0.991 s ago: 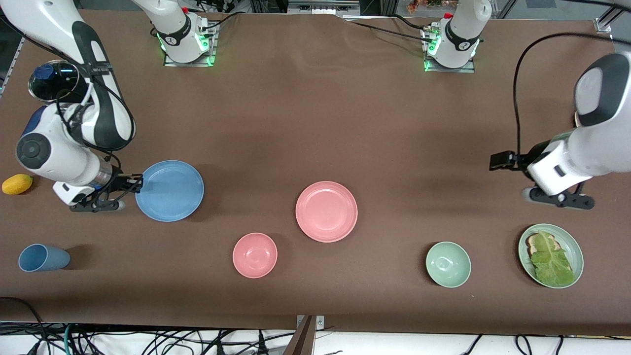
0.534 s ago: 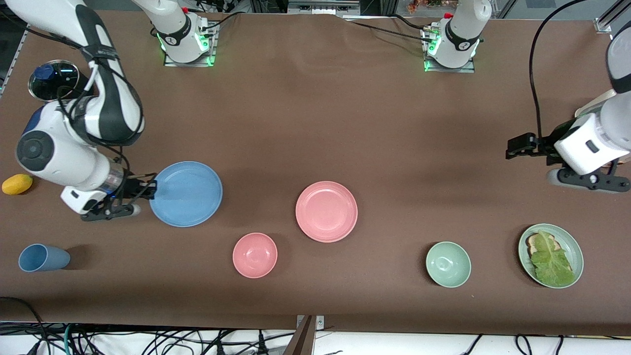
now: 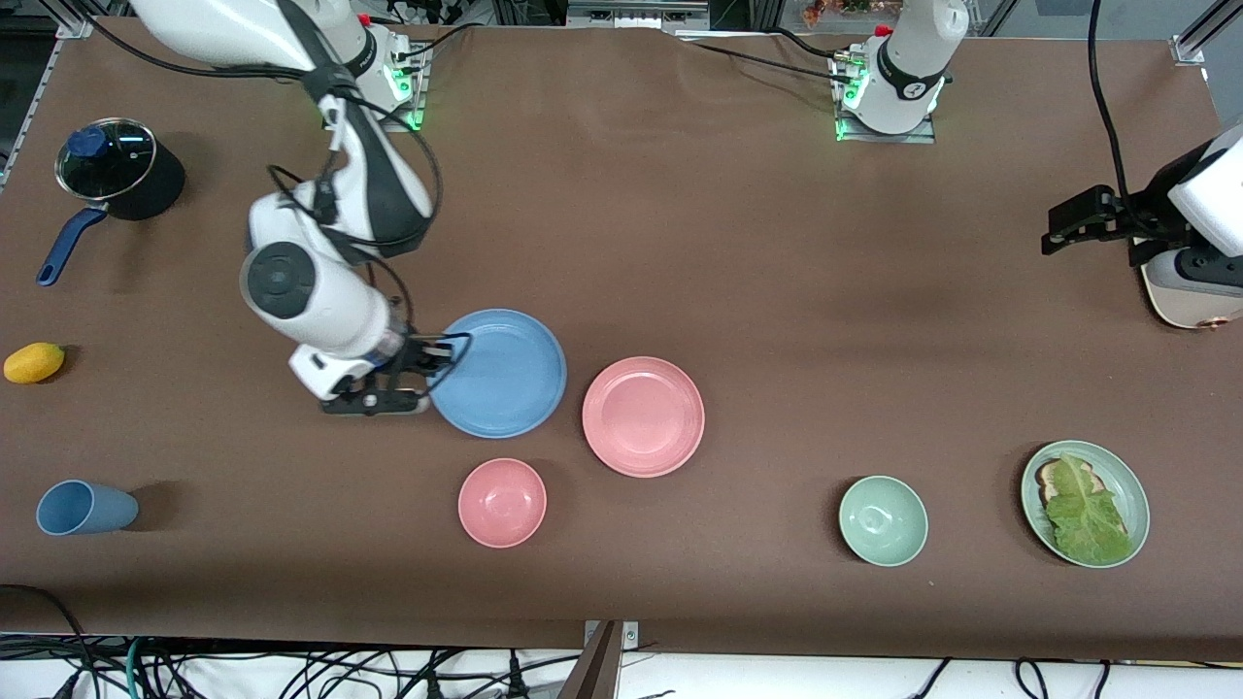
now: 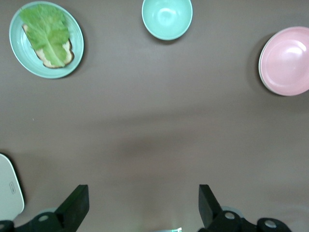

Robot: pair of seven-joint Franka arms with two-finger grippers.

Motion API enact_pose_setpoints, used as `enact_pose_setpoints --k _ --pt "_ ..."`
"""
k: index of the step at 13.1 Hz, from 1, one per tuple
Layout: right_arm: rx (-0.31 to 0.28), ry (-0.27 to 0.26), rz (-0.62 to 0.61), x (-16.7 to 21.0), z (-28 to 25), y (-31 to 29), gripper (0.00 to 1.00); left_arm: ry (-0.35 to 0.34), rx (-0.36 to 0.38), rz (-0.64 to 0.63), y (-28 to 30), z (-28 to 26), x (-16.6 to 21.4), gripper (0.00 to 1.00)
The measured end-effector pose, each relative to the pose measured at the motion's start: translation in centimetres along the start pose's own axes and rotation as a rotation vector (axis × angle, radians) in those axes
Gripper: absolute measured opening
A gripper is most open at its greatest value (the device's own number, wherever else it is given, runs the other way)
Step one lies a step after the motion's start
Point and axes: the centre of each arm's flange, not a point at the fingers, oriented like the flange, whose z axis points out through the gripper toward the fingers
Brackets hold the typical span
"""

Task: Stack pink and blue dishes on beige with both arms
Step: 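Carry the blue plate onto the pink plate with the right gripper, then open the right gripper to release the blue plate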

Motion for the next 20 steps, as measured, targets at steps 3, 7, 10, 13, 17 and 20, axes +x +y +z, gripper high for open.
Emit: enact_pose_setpoints --k 3,7,10,13,17,20 --pt "0.041 0.045 0.089 0.3 2.8 -7.4 0.04 0.006 0.000 -0.001 0.0 -0.4 -0.4 1.00" --pt "0.090 0.079 0.186 -0.3 6.7 -13.8 0.04 0.015 -0.001 -0.107 0.3 -1.2 -1.1 1.00" --pt "0.113 0.092 0.231 -0.1 7.8 -15.9 0.04 -0.010 -0.001 -0.132 0.1 -0.9 -1.5 1.00" --pt "0.119 0.094 0.238 0.0 8.6 -16.5 0.04 -0.039 -0.002 -0.117 -0.1 -0.5 -1.7 1.00" --pt "0.105 0.087 0.232 -0.4 10.0 -16.8 0.04 -0.046 -0.003 -0.092 -0.1 -0.2 -1.5 1.00" --pt "0.093 0.091 0.224 -0.4 10.4 -16.8 0.04 -0.064 -0.003 -0.090 -0.2 0.7 -1.0 1.00"
